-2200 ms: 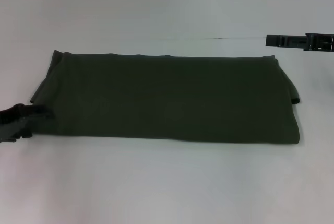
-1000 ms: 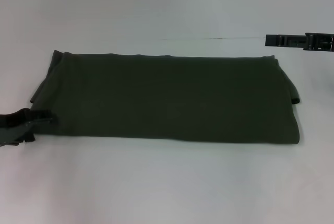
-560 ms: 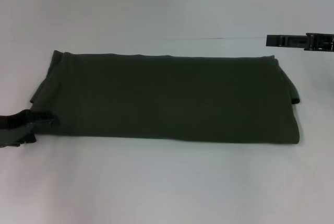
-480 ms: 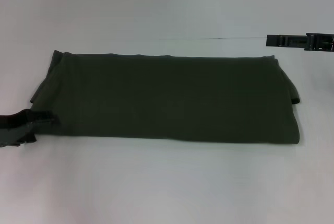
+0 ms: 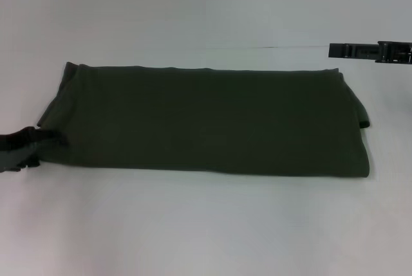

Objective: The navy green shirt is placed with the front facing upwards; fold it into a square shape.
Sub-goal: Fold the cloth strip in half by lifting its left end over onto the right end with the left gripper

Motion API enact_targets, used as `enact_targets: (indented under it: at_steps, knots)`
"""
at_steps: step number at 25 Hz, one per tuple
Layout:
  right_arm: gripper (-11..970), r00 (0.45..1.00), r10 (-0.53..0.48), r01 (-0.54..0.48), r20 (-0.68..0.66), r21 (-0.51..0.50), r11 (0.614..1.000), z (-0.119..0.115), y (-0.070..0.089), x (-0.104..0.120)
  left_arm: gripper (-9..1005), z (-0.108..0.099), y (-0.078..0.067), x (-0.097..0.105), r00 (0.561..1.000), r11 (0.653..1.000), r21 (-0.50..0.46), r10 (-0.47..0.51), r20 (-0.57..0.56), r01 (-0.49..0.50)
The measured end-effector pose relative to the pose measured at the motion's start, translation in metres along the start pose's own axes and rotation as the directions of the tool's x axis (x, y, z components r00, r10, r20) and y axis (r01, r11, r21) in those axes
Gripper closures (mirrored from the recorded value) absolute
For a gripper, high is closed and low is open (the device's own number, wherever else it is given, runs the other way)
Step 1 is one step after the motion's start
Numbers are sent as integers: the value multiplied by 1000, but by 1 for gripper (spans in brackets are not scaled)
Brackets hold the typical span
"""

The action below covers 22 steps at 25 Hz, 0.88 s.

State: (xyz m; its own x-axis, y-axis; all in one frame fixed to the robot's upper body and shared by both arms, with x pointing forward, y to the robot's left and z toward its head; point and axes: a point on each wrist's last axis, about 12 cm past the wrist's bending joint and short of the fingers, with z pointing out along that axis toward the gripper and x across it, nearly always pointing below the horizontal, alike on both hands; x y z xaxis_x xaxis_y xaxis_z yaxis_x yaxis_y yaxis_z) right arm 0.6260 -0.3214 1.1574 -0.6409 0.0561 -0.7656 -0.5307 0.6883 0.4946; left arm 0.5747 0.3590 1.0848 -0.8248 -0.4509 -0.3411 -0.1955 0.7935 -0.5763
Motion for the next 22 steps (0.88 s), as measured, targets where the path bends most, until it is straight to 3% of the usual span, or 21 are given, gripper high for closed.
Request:
enact_targets:
  at_steps: [10, 22]
  knots:
    - [55, 1000, 3, -3, 0, 0, 1000, 0, 0, 1, 119, 6, -11, -6, 1000, 1000, 20, 19, 11, -19]
    - [55, 1000, 5, -5, -1, 2, 1000, -1, -1, 2, 120, 6, -13, -6, 999, 999, 20, 41, 20, -41]
